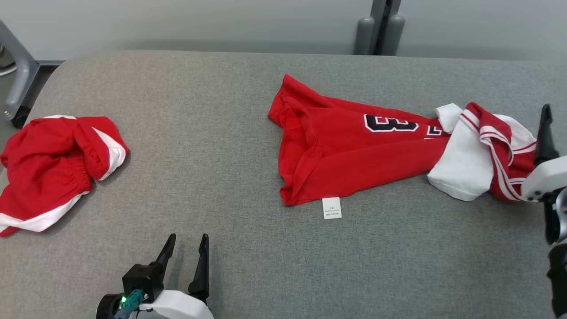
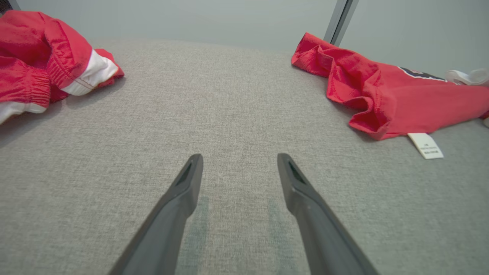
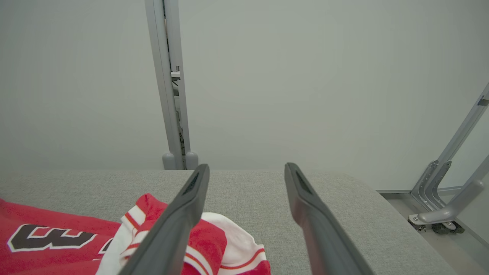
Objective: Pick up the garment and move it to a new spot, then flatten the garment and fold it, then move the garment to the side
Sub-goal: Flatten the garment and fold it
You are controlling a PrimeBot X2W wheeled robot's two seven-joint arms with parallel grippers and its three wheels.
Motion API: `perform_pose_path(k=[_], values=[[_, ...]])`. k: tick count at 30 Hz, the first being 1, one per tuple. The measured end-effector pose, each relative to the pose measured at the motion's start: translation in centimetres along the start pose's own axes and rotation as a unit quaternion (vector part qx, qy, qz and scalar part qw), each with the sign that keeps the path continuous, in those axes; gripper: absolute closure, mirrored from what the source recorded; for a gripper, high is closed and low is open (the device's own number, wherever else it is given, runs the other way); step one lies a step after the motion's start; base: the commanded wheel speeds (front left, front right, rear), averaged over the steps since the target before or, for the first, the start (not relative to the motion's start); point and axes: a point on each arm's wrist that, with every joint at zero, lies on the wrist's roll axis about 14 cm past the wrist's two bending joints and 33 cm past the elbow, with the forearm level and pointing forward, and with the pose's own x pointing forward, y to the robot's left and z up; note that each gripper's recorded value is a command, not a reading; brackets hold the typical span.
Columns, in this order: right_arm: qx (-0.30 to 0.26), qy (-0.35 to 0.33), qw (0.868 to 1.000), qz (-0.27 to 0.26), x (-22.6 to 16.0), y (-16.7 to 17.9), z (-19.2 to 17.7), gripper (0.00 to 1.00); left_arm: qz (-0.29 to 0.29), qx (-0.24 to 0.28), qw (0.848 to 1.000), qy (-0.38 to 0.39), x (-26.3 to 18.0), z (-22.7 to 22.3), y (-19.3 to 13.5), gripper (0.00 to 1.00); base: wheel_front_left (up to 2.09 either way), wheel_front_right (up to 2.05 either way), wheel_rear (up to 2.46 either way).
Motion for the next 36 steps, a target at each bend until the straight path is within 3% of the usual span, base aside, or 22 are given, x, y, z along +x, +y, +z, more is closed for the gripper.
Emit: perform_pose_path(k=[8, 16, 22, 32, 33, 34, 35, 36], values=[[0.003, 0.033, 0.999, 0.026, -4.6, 2.2, -3.2, 0.00, -0.026, 0.003, 1.000, -0.010, 0.4, 0.7, -1.7, 0.00, 0.00, 0.00, 0.00], [0.001, 0.083, 0.990, 0.112, -9.9, 7.8, -7.0, 0.00, -0.049, 0.006, 0.999, -0.015, 0.6, 1.0, -3.2, 0.00, 0.00, 0.00, 0.00], [0.001, 0.100, 0.984, 0.145, -9.6, 10.1, -8.1, 0.00, -0.040, 0.005, 0.999, -0.008, 0.4, 0.5, -2.5, 0.00, 0.00, 0.00, 0.00], [-0.055, 0.133, 0.973, 0.179, -6.1, 11.6, -10.4, 0.00, 0.004, -0.001, 1.000, 0.010, 0.2, -0.5, 0.3, 0.00, 0.00, 0.00, 0.00], [-0.058, 0.137, 0.972, 0.179, -5.8, 11.6, -10.7, 0.55, 0.007, -0.002, 1.000, 0.012, 0.1, -0.7, 0.5, 0.00, 0.00, 0.00, 0.00], [-0.058, 0.142, 0.972, 0.178, -5.6, 11.6, -11.0, 0.87, 0.009, -0.002, 1.000, 0.013, 0.1, -0.8, 0.7, 0.00, 0.00, 0.00, 0.00], [-0.059, 0.144, 0.971, 0.179, -5.5, 11.7, -11.1, 1.00, 0.012, -0.003, 1.000, 0.014, 0.1, -0.8, 0.8, 0.00, 0.00, 0.00, 0.00], [-0.057, 0.142, 0.972, 0.178, -5.3, 11.8, -11.0, 1.00, 0.014, -0.003, 1.000, 0.015, 0.1, -0.9, 0.9, 0.00, 0.00, 0.00, 0.00]])
